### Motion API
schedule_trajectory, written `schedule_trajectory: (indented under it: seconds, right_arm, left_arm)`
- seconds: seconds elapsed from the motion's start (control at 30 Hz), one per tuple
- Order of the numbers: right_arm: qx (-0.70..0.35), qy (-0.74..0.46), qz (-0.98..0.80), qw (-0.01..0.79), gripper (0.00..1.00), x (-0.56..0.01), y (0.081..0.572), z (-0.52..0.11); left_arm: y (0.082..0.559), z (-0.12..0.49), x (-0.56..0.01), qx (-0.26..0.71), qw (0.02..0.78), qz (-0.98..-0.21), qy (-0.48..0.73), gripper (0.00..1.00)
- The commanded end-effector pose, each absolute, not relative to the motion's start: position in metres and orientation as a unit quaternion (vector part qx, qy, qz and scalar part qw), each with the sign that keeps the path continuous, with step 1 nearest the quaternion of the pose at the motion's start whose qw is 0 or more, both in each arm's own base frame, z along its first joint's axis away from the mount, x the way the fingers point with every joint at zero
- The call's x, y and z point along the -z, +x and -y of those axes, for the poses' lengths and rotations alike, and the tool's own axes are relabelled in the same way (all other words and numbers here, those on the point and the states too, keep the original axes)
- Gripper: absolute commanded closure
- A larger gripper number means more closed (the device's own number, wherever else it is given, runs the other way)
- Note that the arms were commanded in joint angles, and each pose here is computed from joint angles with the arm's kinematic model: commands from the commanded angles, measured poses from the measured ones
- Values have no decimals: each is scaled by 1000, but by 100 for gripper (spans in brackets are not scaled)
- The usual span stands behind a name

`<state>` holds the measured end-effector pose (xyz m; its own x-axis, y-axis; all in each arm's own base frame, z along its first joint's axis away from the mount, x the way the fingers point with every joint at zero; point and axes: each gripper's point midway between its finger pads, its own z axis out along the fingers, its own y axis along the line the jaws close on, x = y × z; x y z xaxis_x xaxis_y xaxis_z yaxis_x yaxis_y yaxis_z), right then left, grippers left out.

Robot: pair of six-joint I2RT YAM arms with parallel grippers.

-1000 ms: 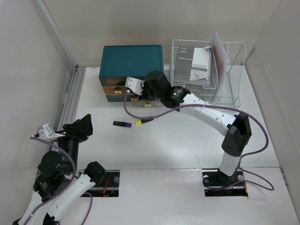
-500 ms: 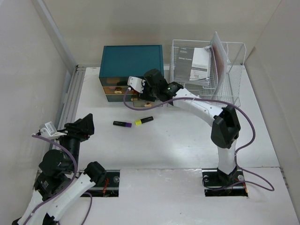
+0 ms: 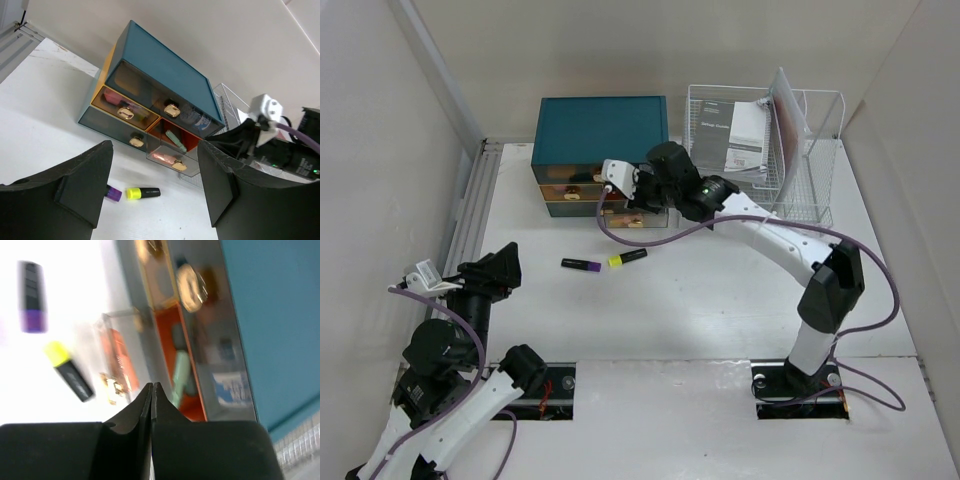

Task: Organize the desk

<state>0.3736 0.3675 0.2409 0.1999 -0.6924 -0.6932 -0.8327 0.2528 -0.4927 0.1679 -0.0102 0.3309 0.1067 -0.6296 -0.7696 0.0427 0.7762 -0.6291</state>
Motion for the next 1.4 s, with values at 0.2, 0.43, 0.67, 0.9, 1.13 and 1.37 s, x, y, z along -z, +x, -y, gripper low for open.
schedule_trajectory:
  seconds: [0.2,0.43,0.67,0.9,1.13,1.37]
  right_arm:
    - [-225,-681,-613,333,100,-175,319,-379]
    - [-193,-649,-641,362,100,-164,344,-383]
    - [-43,-567,-694,441,100,-163,409,-359]
    - [29,-516,-715,471,100,-162,445,-352]
    - [76,-483,-720,492,100,-163,468,-347]
    - [69,-475,-718,505,100,-171,464,-345]
  left_arm:
    - [171,14,-337,241,711,-619,-230,35]
    - [173,15,-333,238,710,-622,-229,35]
    - [174,17,-332,235,708,-625,-227,35]
    - [174,17,-332,235,708,-625,-227,35]
    - [174,17,-332,235,708,-625,-227,35]
    - [175,18,-331,233,707,-628,-226,35]
